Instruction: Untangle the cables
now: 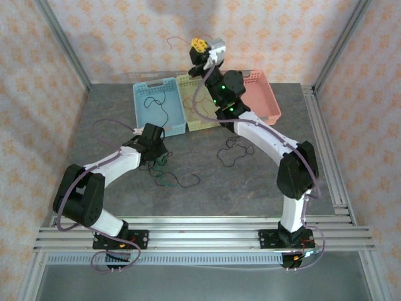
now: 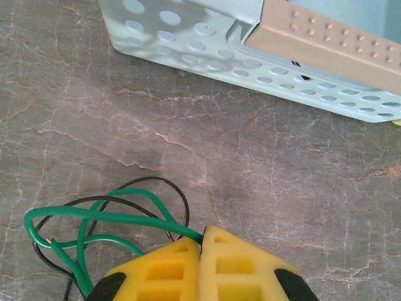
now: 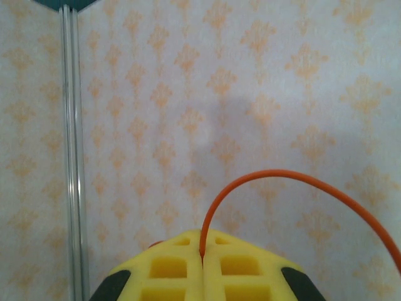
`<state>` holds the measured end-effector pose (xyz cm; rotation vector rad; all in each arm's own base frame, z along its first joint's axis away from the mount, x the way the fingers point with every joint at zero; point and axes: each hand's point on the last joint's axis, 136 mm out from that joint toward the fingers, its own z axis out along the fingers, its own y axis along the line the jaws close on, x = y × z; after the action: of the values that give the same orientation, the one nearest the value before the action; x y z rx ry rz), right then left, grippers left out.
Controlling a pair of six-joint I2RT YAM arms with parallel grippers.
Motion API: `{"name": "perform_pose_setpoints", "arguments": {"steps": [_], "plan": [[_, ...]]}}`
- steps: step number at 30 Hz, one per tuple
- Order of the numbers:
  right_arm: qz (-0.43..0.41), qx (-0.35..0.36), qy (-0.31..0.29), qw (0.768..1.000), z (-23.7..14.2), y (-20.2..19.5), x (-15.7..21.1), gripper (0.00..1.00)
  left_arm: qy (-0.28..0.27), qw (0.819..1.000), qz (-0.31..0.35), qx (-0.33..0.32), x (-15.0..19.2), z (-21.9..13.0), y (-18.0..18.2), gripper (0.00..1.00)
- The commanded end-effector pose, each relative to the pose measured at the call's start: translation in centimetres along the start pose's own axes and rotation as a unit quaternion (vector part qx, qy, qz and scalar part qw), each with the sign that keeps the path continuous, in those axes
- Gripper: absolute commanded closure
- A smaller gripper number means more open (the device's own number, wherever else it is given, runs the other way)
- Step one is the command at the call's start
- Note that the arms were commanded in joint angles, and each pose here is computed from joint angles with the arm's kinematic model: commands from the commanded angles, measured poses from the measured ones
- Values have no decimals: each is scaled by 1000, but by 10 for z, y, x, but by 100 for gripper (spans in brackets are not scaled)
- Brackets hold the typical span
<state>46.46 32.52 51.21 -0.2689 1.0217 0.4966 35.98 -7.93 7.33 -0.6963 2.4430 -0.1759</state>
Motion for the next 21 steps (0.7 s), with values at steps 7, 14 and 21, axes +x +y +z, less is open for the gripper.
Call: {"name": "perform_pose_setpoints", "arguments": {"steps": [7,14,21], "plan": [[-25,5,-68,997,38,-9,-54,100,-15,1000,-11,6,-7,-4,0,100],[-37,13,-105,994,55,-18,-76,100,-14,1000,-10,7,-6,-4,-1,100],[-39,14,-98,994,68,-21,-49,100,-13,1000,-10,11,-6,-4,-3,100]]}}
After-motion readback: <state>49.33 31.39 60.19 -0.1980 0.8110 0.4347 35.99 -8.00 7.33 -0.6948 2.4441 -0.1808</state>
